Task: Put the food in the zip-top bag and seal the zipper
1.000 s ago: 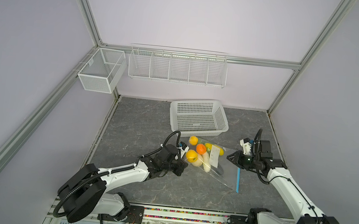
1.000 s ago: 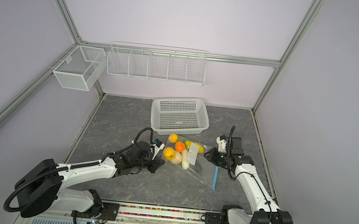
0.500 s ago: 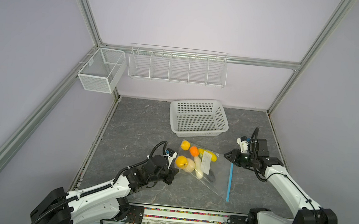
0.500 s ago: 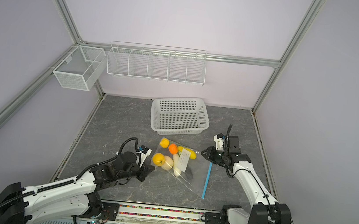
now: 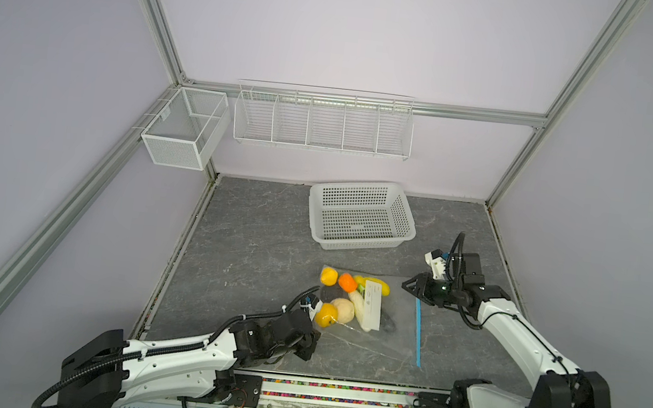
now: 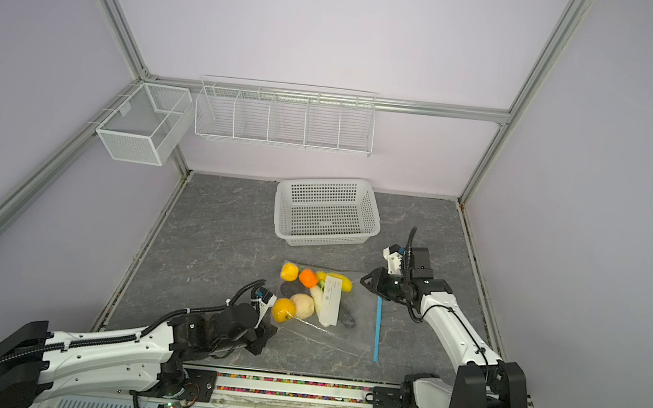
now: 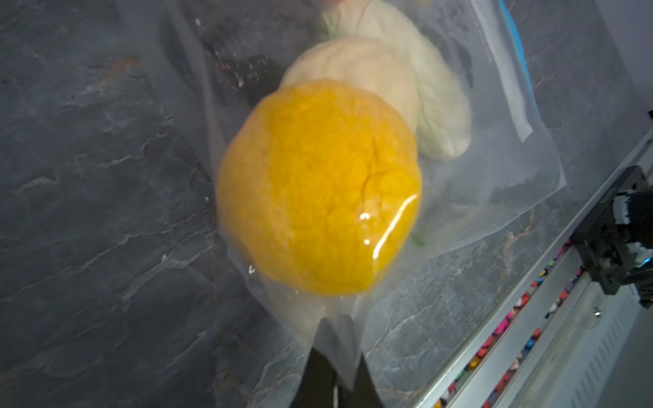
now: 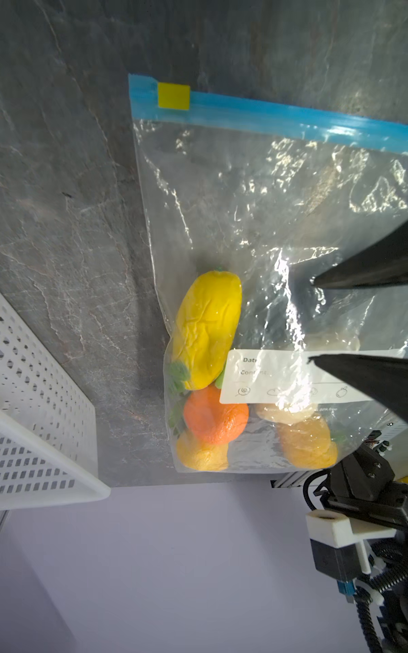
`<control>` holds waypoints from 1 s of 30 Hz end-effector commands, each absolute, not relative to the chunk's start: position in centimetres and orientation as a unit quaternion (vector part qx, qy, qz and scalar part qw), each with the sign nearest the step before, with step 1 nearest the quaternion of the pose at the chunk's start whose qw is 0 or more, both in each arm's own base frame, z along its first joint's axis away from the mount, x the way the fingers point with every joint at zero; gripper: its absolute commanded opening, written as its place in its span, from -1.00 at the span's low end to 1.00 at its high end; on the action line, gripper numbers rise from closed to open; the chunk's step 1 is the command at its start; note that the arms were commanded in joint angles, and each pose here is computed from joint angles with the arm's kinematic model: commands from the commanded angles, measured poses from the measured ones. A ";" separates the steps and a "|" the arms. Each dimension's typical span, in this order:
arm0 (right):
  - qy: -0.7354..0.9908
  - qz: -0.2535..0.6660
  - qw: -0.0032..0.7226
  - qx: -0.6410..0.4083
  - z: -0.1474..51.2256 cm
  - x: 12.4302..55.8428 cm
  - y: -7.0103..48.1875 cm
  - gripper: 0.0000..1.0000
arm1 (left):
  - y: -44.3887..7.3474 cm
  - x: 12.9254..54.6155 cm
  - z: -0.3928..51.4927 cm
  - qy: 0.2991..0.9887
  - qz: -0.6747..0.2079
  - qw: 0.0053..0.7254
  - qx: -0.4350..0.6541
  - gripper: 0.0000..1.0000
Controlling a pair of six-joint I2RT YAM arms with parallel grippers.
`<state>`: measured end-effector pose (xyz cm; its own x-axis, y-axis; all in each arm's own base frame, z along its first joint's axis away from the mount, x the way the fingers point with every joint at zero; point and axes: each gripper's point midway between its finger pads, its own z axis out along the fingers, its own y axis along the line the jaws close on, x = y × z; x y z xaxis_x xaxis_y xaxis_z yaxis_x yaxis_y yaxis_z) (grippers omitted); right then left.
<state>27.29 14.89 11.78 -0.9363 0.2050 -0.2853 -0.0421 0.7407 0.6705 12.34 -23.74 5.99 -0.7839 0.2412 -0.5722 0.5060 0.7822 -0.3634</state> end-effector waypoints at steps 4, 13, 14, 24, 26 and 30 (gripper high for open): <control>0.912 0.370 0.180 0.001 12.8 27.8 16.7 -0.24 | -22.3 13.2 9.6 0.904 -0.252 0.295 0.179 -0.20; 0.900 0.355 0.249 -0.053 14.8 28.3 17.9 -0.16 | -24.1 16.1 19.0 0.835 -0.339 0.397 0.175 0.15; 0.898 0.353 0.258 -0.053 14.9 28.5 17.9 -0.16 | -24.6 16.8 19.4 0.829 -0.348 0.401 0.176 0.15; 0.844 0.078 0.519 -0.115 18.1 33.6 9.9 0.41 | -14.6 26.8 21.1 0.829 -0.102 0.550 -0.011 0.99; 0.844 0.024 0.528 -0.092 17.5 34.6 7.8 0.47 | -11.0 28.3 21.1 0.802 -0.030 0.592 -0.068 0.95; 0.846 -0.049 0.527 -0.061 13.9 36.6 4.7 0.45 | -4.4 29.6 19.6 0.765 0.060 0.624 -0.145 0.78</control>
